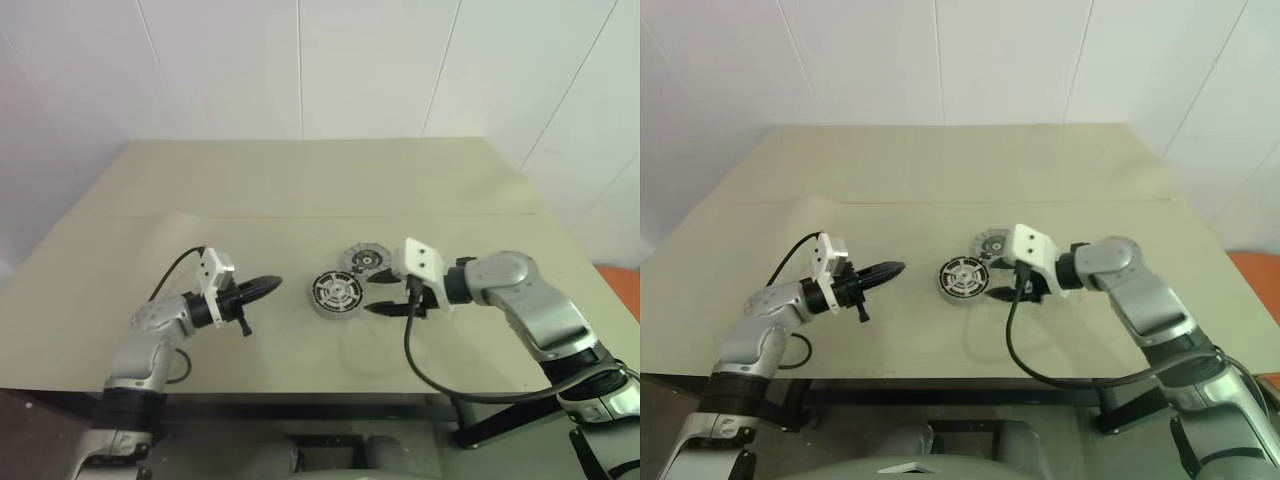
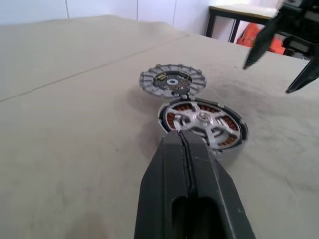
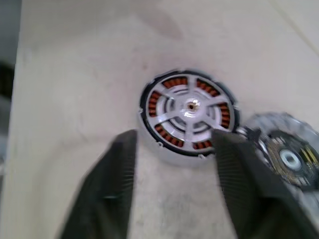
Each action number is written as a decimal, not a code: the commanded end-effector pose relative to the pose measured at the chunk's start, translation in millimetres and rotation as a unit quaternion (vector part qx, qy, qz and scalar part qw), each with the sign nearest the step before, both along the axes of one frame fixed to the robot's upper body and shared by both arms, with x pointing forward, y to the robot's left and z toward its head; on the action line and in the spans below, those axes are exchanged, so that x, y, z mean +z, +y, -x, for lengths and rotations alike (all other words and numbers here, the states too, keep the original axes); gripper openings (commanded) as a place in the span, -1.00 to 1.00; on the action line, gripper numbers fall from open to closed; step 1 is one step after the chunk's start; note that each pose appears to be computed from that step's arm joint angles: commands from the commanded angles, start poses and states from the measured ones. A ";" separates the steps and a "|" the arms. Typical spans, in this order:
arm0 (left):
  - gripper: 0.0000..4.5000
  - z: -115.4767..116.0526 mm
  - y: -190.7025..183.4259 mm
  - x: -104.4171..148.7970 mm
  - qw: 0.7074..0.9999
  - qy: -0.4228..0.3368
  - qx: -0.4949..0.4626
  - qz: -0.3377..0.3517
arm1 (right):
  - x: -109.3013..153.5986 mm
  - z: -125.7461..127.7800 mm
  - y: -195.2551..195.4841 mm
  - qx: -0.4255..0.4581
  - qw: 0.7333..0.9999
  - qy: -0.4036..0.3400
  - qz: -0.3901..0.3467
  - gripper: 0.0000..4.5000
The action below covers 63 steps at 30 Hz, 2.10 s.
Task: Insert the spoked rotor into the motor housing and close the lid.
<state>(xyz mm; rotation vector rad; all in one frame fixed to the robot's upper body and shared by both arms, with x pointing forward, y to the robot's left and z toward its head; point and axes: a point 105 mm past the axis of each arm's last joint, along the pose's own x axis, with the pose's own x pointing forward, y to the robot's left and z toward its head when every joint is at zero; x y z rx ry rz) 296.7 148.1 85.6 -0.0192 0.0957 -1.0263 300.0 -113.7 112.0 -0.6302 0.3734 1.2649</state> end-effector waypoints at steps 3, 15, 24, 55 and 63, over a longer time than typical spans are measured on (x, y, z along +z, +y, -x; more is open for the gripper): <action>-1.00 9.7 0.7 16.5 0.999 -0.040 -0.010 -0.007 | 7.2 -15.3 13.9 0.075 0.991 -0.070 0.091 0.99; -1.00 7.1 -4.5 6.2 0.999 -0.033 0.020 0.006 | -12.0 -8.4 24.8 0.197 0.958 -0.094 0.188 0.99; -1.00 7.4 -10.4 0.3 1.000 -0.024 0.017 0.007 | -21.1 -13.5 25.0 0.185 0.958 -0.105 0.194 0.99; -1.00 -1.5 -10.9 -2.3 0.999 -0.024 0.032 -0.002 | -20.1 -30.1 21.6 0.125 0.972 -0.113 0.164 -0.99; -1.00 -2.5 -13.1 -2.9 0.999 -0.025 0.030 -0.003 | -16.6 -12.8 17.9 0.162 0.970 -0.070 0.165 -0.99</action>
